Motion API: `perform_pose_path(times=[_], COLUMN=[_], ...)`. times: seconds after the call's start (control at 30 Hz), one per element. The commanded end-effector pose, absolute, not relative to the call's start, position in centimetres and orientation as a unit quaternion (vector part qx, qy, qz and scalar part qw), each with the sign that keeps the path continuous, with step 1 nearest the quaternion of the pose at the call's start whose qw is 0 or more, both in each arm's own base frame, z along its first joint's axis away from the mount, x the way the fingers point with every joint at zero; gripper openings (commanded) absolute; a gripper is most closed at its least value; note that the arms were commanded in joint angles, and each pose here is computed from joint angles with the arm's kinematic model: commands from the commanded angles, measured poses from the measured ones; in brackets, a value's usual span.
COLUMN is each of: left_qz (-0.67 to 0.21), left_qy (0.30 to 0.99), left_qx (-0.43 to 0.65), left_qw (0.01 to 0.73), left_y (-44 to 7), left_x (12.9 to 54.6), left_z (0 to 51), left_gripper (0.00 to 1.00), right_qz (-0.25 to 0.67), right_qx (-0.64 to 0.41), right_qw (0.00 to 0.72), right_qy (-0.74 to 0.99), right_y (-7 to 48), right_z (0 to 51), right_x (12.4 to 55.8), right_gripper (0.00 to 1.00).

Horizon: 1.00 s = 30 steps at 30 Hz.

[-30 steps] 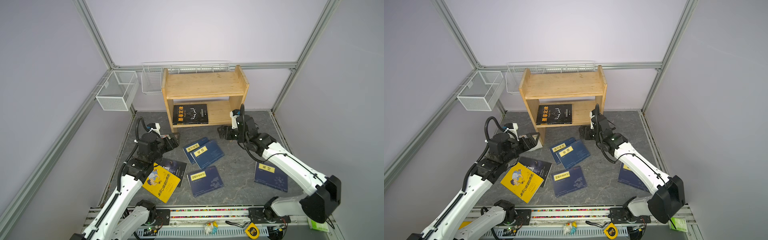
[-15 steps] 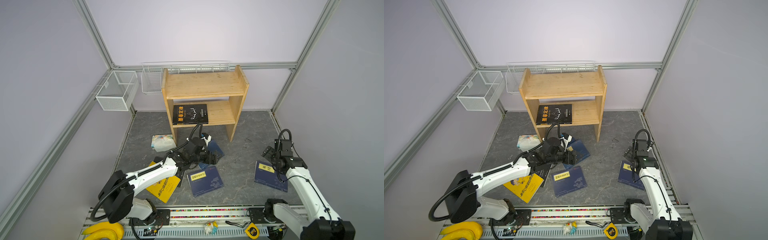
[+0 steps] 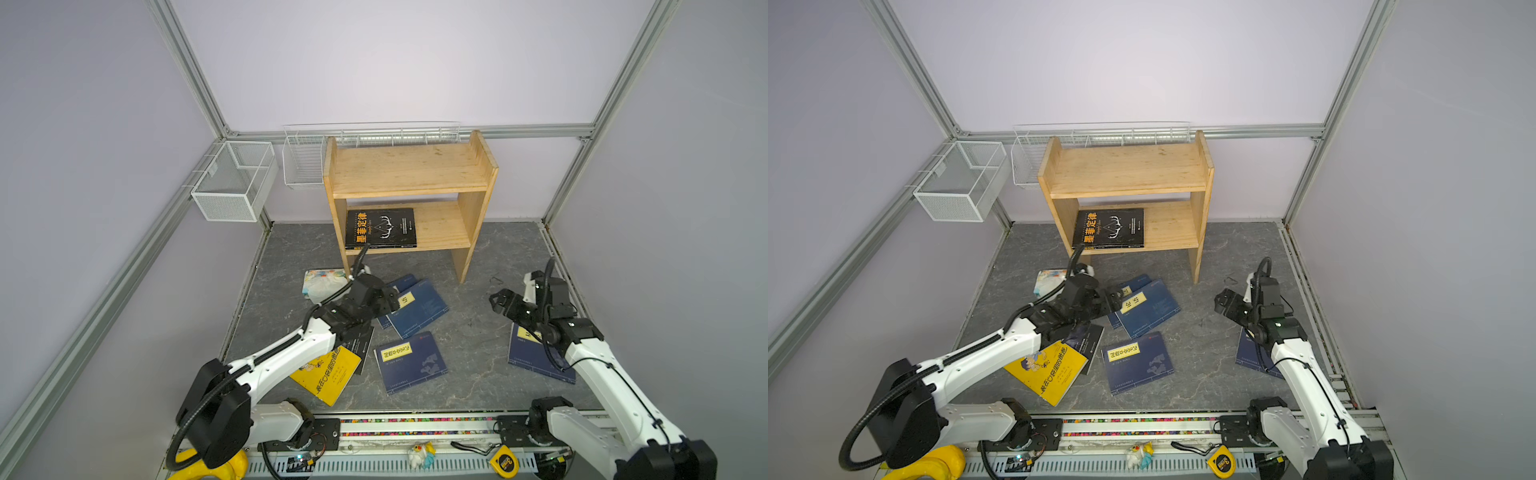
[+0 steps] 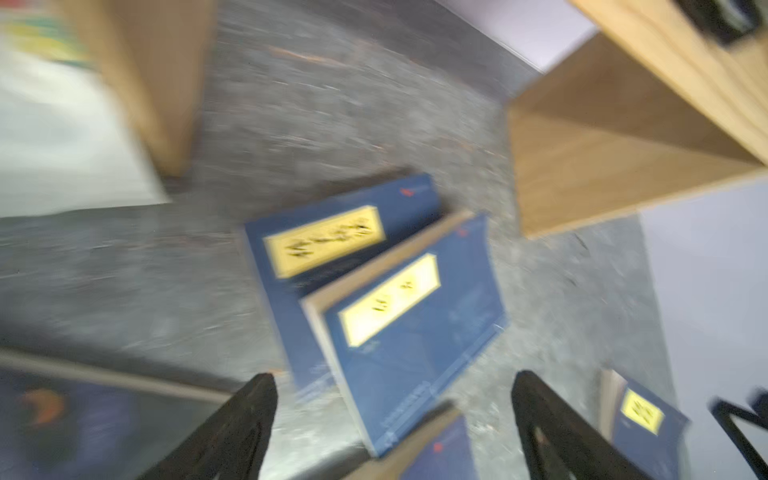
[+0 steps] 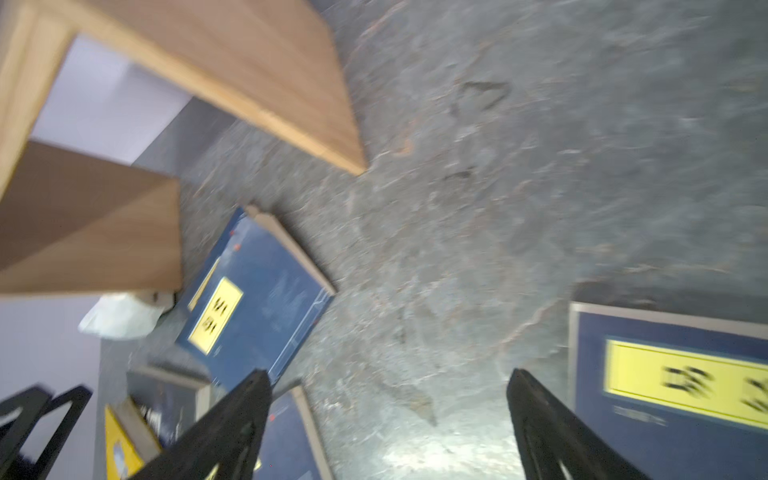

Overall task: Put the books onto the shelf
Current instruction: 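Open both grippers and draw them back from the shelf, then move both grippers to the yellow cartoon book and grip its edges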

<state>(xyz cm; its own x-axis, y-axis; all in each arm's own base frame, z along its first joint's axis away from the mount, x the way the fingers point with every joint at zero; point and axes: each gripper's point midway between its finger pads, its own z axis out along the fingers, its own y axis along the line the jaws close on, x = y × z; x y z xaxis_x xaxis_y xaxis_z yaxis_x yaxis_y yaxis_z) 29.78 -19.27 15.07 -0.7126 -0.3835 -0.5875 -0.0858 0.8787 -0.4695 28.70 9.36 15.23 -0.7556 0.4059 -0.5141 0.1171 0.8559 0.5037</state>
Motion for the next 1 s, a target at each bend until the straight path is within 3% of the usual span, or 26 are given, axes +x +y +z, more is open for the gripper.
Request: perform_pose_path(times=[0.0, 0.13, 0.33, 0.47, 0.67, 0.97], left_qz=[-0.108, -0.045, -0.038, -0.052, -0.096, -0.127], left_qy=[0.9, 0.88, 0.866, 0.862, 0.845, 0.846], left_qx=[-0.238, -0.311, -0.375, -0.397, -0.419, -0.418], left_qw=[0.347, 0.356, 0.327, 0.312, 0.319, 0.305], left_y=[-10.8, -4.2, -0.8, -0.7, -1.7, -2.7], left_x=[26.7, 22.8, 19.7, 19.3, 20.4, 20.2], left_z=[12.5, 12.6, 9.8, 7.7, 7.3, 6.3], left_gripper=[0.89, 0.92, 0.92, 0.92, 0.92, 0.92], right_qz=[0.259, 0.288, 0.338, 0.384, 0.392, 0.414], right_qx=[0.072, -0.01, -0.082, -0.087, -0.104, -0.14], right_qw=[0.312, 0.283, 0.224, 0.168, 0.122, 0.11], right_qy=[0.911, 0.915, 0.911, 0.904, 0.906, 0.893], right_y=[15.3, 22.7, 33.1, 37.8, 41.0, 44.4], right_z=[15.9, 15.3, 14.4, 12.9, 10.5, 9.8], right_x=[28.8, 27.3, 25.1, 23.4, 20.7, 19.3], right_gripper=[0.95, 0.95, 1.0, 0.91, 0.82, 0.79])
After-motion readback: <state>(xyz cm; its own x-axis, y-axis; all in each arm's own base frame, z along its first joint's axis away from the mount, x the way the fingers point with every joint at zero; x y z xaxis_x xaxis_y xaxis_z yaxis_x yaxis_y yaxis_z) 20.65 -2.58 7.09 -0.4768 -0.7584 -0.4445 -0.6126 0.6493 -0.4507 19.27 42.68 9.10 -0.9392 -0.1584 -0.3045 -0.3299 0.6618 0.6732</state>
